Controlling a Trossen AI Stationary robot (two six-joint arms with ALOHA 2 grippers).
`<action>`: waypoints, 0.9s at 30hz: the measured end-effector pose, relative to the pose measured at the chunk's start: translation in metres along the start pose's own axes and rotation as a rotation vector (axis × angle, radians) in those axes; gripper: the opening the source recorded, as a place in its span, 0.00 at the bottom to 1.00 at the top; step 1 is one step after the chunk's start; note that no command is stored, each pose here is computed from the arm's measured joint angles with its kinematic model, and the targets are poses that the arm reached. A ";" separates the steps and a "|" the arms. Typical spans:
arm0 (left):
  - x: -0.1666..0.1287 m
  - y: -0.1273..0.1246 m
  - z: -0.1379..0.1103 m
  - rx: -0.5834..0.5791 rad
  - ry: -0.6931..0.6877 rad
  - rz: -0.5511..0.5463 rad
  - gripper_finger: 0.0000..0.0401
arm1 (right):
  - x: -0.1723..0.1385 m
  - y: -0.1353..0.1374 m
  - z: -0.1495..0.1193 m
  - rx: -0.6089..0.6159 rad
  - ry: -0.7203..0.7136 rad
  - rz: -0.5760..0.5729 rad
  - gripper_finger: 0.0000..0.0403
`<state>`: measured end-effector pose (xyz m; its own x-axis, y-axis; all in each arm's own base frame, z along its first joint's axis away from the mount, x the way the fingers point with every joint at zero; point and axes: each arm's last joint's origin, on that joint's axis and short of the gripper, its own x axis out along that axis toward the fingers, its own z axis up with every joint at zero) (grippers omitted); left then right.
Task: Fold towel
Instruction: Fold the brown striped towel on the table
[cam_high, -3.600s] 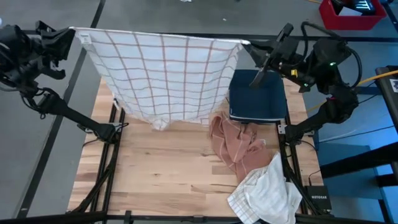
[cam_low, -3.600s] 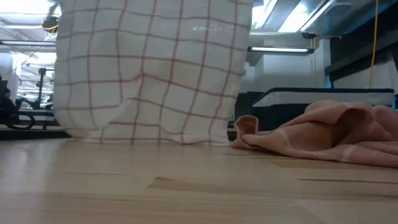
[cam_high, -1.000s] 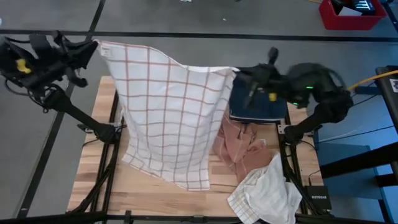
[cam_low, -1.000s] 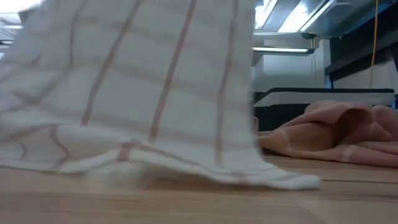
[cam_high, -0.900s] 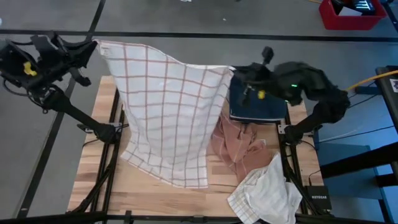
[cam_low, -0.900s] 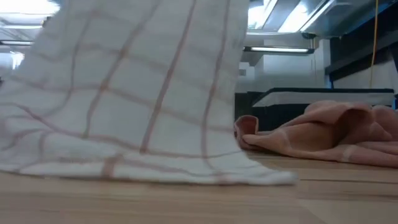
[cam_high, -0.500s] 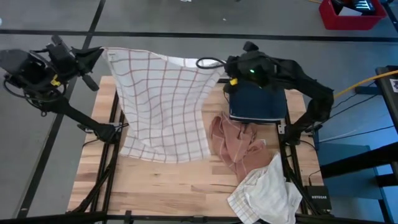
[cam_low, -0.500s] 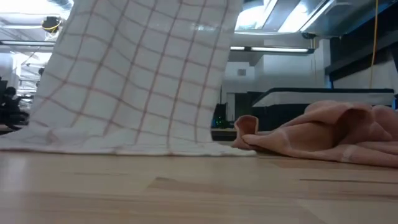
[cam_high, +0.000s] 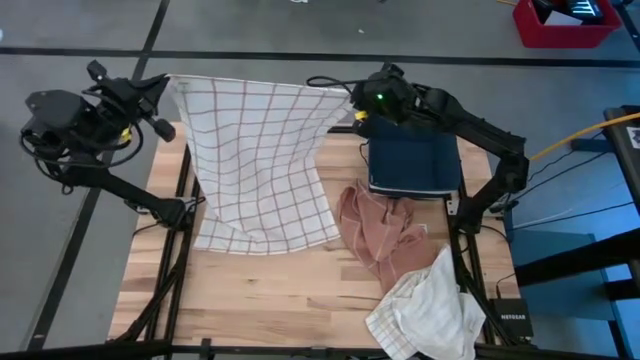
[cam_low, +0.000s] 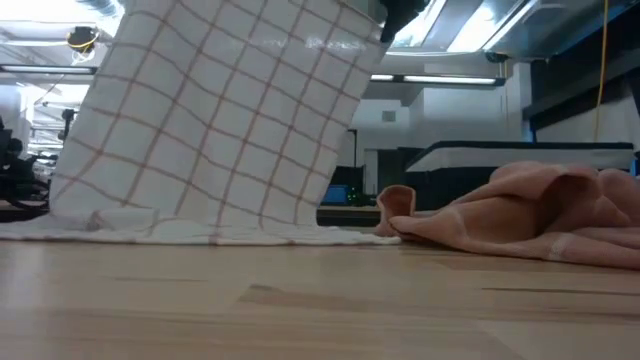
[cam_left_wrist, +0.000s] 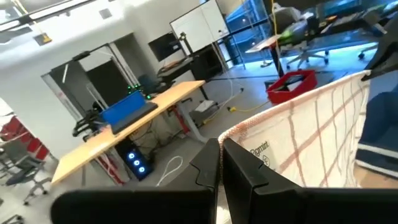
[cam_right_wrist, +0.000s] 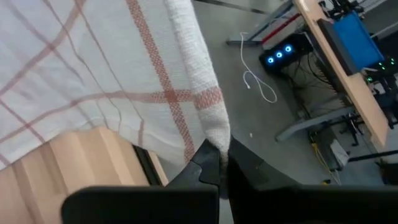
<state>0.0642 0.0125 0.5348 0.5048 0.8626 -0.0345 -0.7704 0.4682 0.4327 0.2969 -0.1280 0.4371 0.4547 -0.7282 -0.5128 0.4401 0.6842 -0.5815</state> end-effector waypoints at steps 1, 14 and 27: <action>0.001 -0.002 0.001 0.004 -0.004 -0.017 0.01 | -0.001 0.002 0.001 -0.006 -0.006 0.013 0.02; -0.006 -0.027 0.000 -0.334 -0.018 -0.722 0.01 | -0.109 0.058 0.031 -0.020 -0.260 0.314 0.03; -0.021 -0.025 0.026 -0.624 -0.179 -1.272 0.01 | -0.212 0.079 0.040 0.069 -0.561 0.758 0.03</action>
<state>0.0826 -0.0223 0.5478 0.9760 -0.2142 0.0406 0.2171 0.9385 -0.2684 0.2661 0.0817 0.5254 0.9364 0.0242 -0.3501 -0.0890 0.9814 -0.1701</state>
